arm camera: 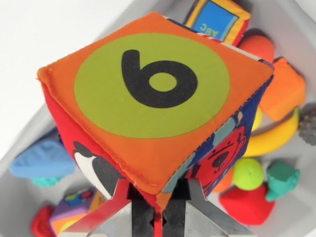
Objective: Pick an object from the bin
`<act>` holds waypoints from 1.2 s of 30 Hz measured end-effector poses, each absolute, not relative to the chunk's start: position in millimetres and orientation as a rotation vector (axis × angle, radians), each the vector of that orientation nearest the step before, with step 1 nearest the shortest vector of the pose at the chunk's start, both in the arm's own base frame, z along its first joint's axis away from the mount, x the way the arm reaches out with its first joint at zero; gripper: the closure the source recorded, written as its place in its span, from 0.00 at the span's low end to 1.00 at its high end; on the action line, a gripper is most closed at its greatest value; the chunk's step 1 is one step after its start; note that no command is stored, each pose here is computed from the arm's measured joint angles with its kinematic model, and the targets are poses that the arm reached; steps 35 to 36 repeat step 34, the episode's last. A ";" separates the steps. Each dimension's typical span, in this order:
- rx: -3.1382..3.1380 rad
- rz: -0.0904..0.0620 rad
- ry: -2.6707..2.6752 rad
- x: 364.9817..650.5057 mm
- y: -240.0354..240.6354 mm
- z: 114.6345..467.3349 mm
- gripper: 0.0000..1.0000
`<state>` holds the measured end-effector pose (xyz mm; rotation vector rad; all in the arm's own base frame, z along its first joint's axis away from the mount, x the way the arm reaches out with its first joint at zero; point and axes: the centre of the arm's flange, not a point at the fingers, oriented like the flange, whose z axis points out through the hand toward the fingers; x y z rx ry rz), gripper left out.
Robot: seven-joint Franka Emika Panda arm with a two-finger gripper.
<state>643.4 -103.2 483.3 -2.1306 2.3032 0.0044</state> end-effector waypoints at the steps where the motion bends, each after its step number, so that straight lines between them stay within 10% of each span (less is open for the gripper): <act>1: -2.131 0.004 2.303 643.3 -103.2 486.7 1.00; 36: -2.131 0.005 2.303 642.8 -103.0 522.4 1.00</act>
